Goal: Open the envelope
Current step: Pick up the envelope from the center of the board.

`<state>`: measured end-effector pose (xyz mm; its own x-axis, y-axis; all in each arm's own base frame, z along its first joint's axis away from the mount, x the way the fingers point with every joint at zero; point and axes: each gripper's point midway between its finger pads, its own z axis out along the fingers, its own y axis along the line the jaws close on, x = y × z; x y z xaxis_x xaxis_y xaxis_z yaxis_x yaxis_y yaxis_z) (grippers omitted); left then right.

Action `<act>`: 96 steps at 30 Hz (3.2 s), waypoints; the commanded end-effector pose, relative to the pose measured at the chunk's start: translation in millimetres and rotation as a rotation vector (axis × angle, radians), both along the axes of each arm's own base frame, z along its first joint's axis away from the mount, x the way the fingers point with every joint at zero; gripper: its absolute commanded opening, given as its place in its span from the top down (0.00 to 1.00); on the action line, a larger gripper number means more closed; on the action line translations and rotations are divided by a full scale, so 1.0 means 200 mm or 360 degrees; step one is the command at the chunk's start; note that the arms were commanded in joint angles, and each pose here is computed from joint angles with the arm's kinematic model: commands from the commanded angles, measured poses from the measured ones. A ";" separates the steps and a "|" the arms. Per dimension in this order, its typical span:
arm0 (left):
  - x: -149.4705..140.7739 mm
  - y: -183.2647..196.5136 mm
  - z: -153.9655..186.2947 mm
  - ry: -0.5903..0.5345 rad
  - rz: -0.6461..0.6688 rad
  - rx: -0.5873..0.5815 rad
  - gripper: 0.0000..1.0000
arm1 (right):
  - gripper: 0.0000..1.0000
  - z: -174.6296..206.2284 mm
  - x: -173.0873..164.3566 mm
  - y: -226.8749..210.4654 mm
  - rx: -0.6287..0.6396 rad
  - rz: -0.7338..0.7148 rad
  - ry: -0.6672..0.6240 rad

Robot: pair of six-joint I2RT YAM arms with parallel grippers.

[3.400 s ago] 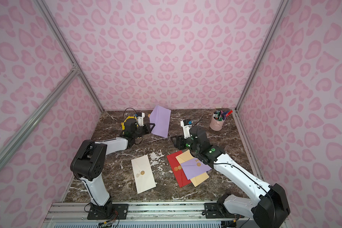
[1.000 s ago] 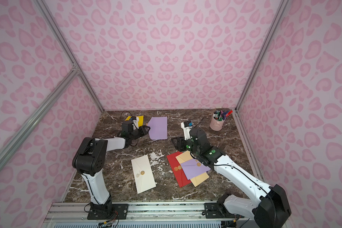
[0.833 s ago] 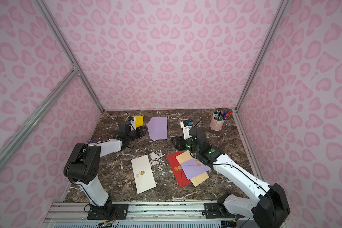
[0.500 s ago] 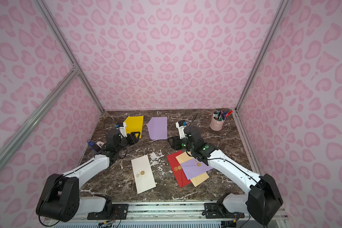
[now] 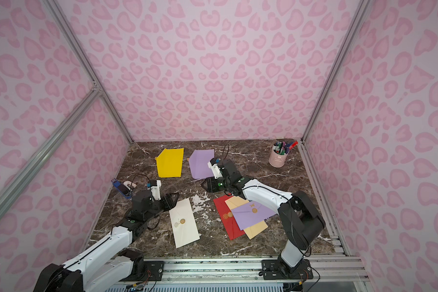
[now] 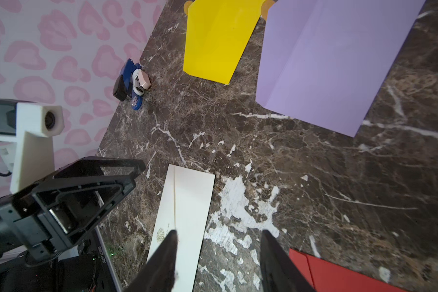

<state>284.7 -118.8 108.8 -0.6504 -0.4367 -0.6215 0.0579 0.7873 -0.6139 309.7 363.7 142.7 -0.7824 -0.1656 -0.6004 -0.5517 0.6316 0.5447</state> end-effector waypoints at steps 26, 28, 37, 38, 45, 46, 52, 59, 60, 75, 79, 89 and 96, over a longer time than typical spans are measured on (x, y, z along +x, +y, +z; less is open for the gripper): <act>-0.30 0.04 -0.34 0.0376 0.0058 0.0129 0.45 | 0.48 -0.48 -0.57 0.10 -0.0227 0.0247 0.0491; -0.33 0.03 -0.38 0.0410 0.0043 0.0125 0.46 | 0.48 -0.49 -0.59 0.10 -0.0215 0.0236 0.0512; -0.35 0.05 -0.41 0.0413 0.0070 0.0146 0.45 | 0.48 -0.53 -0.62 0.08 -0.0219 0.0232 0.0553; -0.35 0.05 -0.41 0.0416 0.0069 0.0147 0.45 | 0.48 -0.54 -0.62 0.08 -0.0219 0.0235 0.0559; -0.36 0.05 -0.44 0.0444 0.0067 0.0149 0.47 | 0.48 -0.55 -0.64 0.09 -0.0218 0.0258 0.0581; -0.36 0.04 -0.42 0.0432 0.0063 0.0144 0.47 | 0.48 -0.55 -0.64 0.09 -0.0218 0.0255 0.0582; -0.28 0.02 -0.22 0.0268 0.0032 0.0156 0.44 | 0.48 -0.56 -0.65 0.10 -0.0216 0.0257 0.0584; -0.27 -0.01 -0.27 0.0342 -0.0035 0.0203 0.74 | 0.48 -0.56 -0.65 0.09 -0.0220 0.0256 0.0581; -0.27 -0.01 -0.28 0.0354 -0.0037 0.0207 0.79 | 0.48 -0.57 -0.65 0.09 -0.0223 0.0256 0.0582; -0.29 0.01 -0.38 0.0422 -0.0008 0.0249 0.96 | 0.48 -0.57 -0.66 0.08 -0.0220 0.0258 0.0579; -0.31 0.03 -0.41 0.0445 0.0004 0.0263 0.96 | 0.47 -0.56 -0.67 0.08 -0.0220 0.0266 0.0581; -0.36 0.06 -0.50 0.0507 0.0016 0.0286 0.96 | 0.47 -0.54 -0.71 0.12 -0.0152 0.0327 0.0618; -0.39 0.07 -0.53 0.0527 0.0021 0.0274 0.96 | 0.47 -0.54 -0.74 0.16 -0.0046 0.0350 0.0699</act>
